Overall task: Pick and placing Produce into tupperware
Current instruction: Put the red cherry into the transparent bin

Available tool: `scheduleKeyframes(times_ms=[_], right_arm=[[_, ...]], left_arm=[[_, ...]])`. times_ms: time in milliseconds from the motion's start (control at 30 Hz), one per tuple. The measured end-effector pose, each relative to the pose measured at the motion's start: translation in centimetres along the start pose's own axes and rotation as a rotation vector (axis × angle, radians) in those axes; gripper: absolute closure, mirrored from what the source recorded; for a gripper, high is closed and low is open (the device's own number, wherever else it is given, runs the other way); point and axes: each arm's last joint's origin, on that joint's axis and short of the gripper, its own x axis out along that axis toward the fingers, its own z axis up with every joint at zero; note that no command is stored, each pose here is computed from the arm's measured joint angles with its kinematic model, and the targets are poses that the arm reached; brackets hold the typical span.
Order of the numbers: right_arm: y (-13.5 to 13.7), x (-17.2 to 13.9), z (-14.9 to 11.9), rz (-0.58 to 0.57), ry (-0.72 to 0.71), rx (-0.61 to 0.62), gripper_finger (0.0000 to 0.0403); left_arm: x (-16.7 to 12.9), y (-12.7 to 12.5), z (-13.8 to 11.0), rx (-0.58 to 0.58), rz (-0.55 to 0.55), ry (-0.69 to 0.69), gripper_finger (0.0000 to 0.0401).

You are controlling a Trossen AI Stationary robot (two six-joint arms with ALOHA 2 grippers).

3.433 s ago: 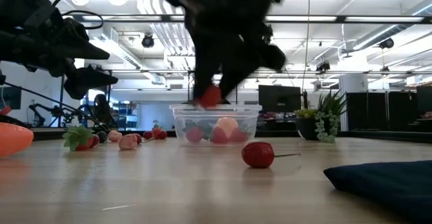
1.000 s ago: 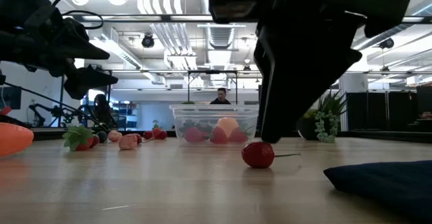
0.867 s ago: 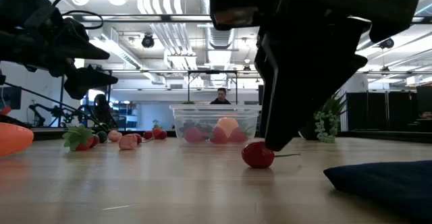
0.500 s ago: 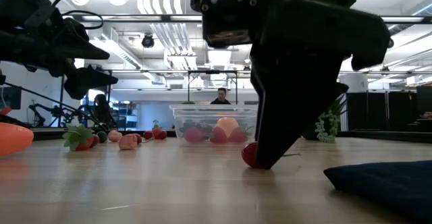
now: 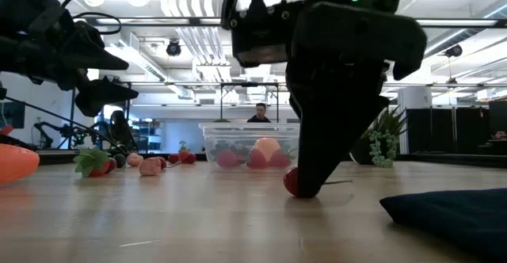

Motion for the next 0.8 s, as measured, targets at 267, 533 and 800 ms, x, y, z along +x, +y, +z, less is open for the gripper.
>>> scheduleKeyframes(times_ms=[267, 533, 800], right_arm=[[-0.94, 0.23, 0.47, 0.041, 0.027, 0.008, 0.0228], [-1.03, 0.28, 0.55, 0.048, 0.027, 0.005, 0.0262], [-1.04, 0.29, 0.54, 0.053, 0.03, 0.005, 0.0297]], left_arm=[[0.0, 0.0, 0.0, 0.0, 0.0, 0.0, 0.0095], [0.0, 0.01, -0.01, 0.0, 0.0, 0.0, 0.0095], [0.0, 0.01, -0.01, 0.0, 0.0, 0.0, 0.0095]])
